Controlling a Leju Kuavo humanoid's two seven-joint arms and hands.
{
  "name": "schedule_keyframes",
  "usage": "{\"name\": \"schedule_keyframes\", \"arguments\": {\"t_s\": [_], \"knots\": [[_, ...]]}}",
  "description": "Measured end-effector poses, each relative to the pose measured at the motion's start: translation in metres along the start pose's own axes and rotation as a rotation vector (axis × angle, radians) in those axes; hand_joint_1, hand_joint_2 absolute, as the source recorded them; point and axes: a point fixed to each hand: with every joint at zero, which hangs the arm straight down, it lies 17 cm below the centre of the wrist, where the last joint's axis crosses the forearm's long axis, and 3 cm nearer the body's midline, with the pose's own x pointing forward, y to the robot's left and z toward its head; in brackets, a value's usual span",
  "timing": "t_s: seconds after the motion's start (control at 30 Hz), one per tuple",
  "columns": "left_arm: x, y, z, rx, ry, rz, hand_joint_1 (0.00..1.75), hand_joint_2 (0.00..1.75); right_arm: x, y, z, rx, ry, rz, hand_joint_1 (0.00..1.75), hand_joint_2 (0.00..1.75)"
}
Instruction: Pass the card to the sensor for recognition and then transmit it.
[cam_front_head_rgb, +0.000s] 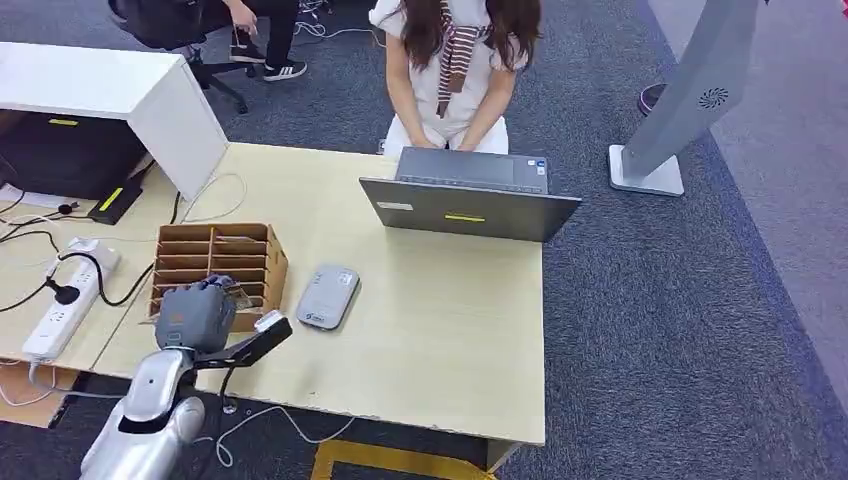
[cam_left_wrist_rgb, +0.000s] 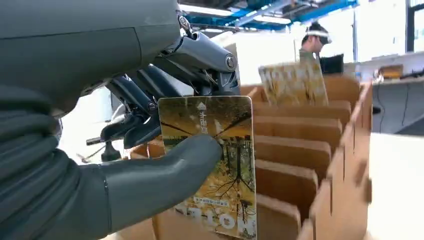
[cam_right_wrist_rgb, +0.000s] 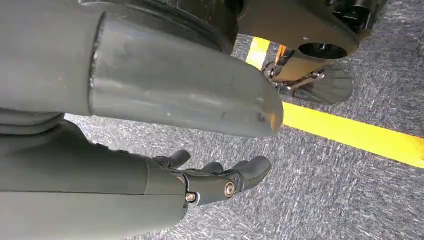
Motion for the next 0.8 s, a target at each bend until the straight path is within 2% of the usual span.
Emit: {"name": "schedule_keyframes", "arguments": {"t_s": [0.23, 0.53, 0.63, 0.8], "knots": [[0.053, 0.065, -0.01, 0.147, -0.138, 0.026, 1.75, 1.75, 0.0, 0.0, 0.0, -0.001, -0.008, -0.013, 0.0, 0.0], [0.081, 0.101, -0.012, 0.226, -0.212, 0.062, 1.75, 1.75, 0.0, 0.001, 0.0, 0.003, -0.007, -0.012, 0.0, 0.0], [0.079, 0.123, -0.03, 0.292, -0.202, 0.04, 1.75, 1.75, -0.001, 0.002, 0.0, 0.01, -0.001, 0.014, 0.0, 0.0], [0.062, 0.154, -0.079, 0.416, -0.188, -0.051, 1.75, 1.75, 0.006, 0.004, 0.0, 0.025, -0.002, 0.041, 0.0, 0.0]]}}
